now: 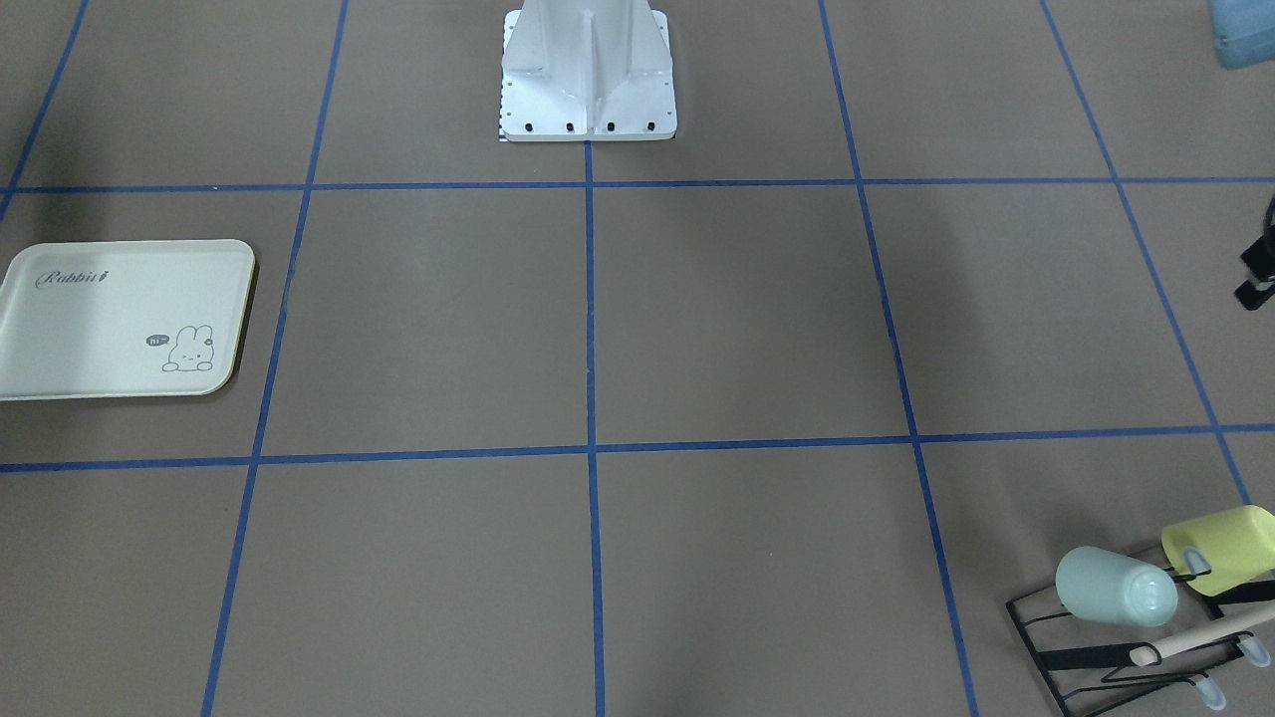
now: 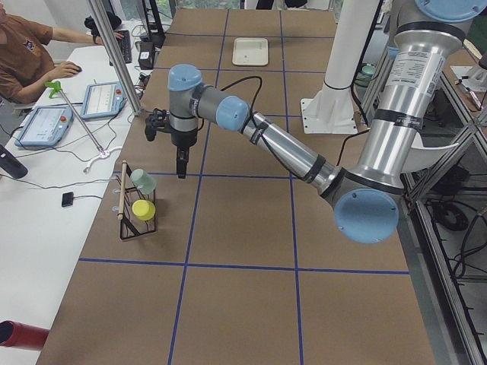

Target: Left arm grabs green cup and hands to right arm on tray

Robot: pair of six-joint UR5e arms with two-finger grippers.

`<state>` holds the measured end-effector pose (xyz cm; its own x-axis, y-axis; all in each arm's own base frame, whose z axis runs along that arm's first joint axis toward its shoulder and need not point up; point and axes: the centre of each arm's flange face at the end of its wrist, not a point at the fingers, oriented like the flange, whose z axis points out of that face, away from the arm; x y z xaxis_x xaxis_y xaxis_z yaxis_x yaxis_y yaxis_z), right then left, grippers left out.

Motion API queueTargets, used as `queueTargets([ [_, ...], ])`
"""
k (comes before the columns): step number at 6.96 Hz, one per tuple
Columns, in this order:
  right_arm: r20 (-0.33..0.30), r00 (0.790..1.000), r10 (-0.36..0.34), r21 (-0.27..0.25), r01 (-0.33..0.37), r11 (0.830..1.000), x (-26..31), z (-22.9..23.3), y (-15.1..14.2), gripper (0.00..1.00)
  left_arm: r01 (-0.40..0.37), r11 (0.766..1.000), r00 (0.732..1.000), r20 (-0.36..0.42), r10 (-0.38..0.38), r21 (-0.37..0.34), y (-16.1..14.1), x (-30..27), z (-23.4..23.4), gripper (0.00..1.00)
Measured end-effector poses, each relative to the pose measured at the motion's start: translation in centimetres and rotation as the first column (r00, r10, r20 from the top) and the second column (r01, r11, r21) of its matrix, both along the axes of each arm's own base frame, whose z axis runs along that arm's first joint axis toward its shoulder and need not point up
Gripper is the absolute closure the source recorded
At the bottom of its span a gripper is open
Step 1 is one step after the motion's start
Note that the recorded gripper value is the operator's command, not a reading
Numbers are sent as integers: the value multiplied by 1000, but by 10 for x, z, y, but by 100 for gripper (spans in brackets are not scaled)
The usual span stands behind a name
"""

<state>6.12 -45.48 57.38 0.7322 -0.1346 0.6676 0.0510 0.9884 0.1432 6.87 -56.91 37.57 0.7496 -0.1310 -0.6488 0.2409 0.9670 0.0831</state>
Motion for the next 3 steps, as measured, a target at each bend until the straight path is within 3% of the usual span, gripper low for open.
queueTargets([
  [2,-1,1000,-1,6,1,1000,-1,-2,-3,0,159,987,987,12,-160,32,-30,78,-20,0],
  [3,-1,1000,-1,10,1,1000,-1,-4,-5,0,230,972,973,-2,-231,51,-60,109,-13,0],
])
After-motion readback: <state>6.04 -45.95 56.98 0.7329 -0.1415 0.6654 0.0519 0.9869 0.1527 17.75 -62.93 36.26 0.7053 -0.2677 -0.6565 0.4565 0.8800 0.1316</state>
